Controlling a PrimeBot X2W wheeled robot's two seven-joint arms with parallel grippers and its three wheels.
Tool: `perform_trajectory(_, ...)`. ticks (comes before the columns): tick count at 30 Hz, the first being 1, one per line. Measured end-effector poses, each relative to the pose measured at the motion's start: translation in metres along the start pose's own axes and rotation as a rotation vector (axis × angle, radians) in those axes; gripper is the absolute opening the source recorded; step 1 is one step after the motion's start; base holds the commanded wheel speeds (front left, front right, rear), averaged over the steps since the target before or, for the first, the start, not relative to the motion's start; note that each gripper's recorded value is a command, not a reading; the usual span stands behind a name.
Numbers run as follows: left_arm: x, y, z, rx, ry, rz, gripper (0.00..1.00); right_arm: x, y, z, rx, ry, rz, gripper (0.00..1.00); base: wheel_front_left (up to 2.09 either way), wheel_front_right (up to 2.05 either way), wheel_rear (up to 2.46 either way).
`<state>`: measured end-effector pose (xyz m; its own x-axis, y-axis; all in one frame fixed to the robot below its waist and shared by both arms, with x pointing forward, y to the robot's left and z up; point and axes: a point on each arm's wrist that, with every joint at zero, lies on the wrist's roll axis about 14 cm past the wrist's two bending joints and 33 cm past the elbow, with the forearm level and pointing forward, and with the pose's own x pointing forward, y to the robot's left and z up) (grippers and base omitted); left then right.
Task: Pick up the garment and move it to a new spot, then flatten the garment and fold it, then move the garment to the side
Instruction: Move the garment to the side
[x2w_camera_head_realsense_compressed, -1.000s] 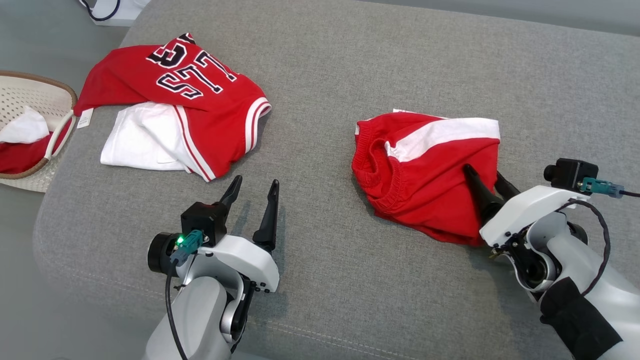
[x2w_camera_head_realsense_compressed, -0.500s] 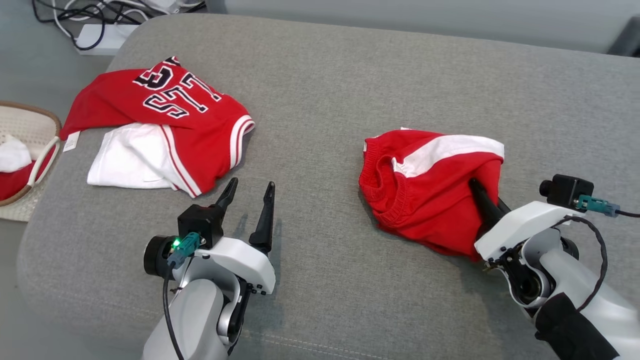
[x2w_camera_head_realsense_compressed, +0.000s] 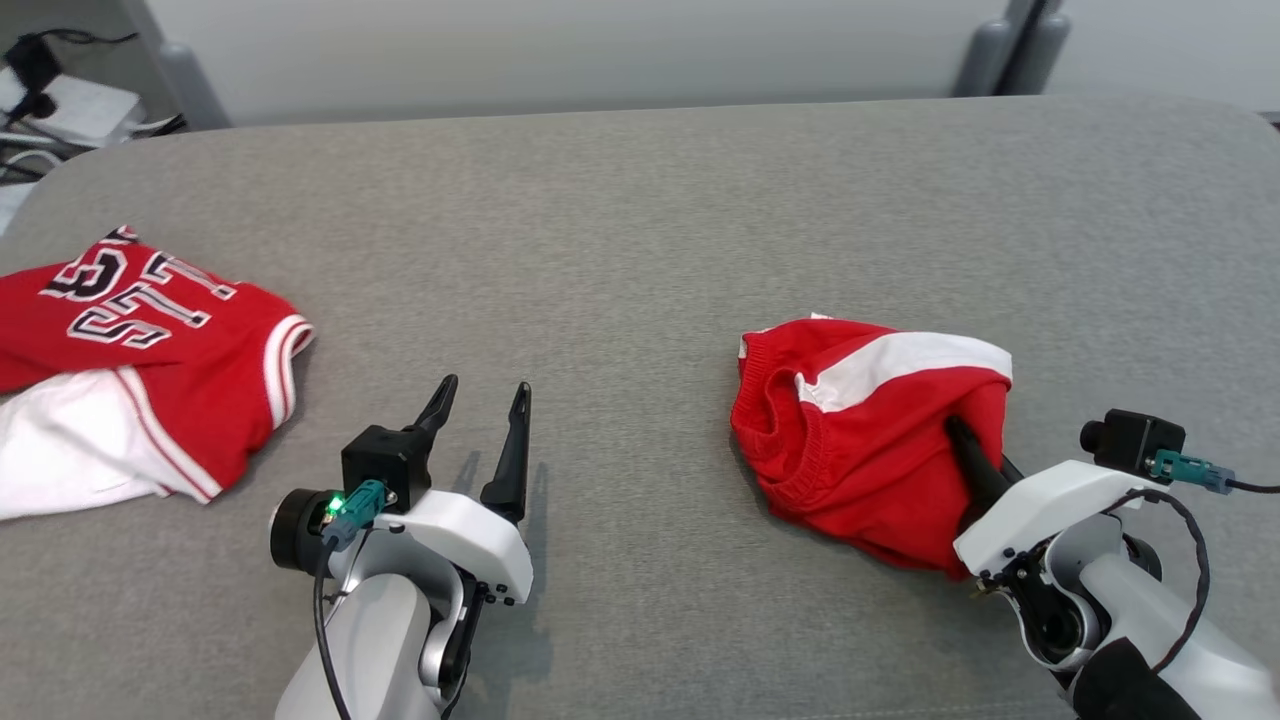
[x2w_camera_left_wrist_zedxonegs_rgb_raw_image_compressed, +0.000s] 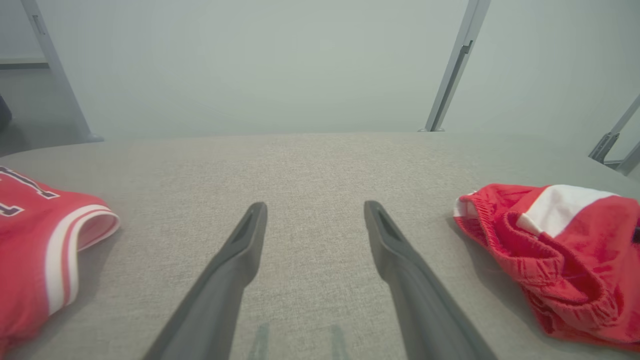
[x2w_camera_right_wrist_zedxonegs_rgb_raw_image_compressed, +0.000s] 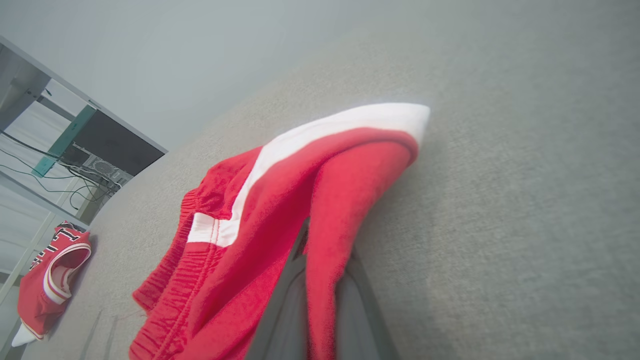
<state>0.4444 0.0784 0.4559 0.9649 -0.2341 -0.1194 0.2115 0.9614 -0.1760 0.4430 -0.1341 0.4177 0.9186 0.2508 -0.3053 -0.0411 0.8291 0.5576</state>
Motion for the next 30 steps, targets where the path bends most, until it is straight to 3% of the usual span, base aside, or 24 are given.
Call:
perform_trajectory(11,0.028,-0.075,-0.013,0.019,0.025,-0.207,1.0,-0.059,-0.067,0.015,0.06,-0.092,-0.192,0.0,0.0,0.0,0.0)
perform_trajectory(18,0.04,-0.098,-0.022,0.007,0.03,-0.275,1.0,-0.073,-0.093,0.016,0.052,-0.105,-0.267,0.0,0.0,0.0,0.0)
perform_trajectory(30,0.053,-0.072,-0.02,0.005,-0.003,-0.226,1.0,-0.031,-0.129,0.114,-0.282,-0.182,-0.343,0.0,0.0,0.0,0.0)
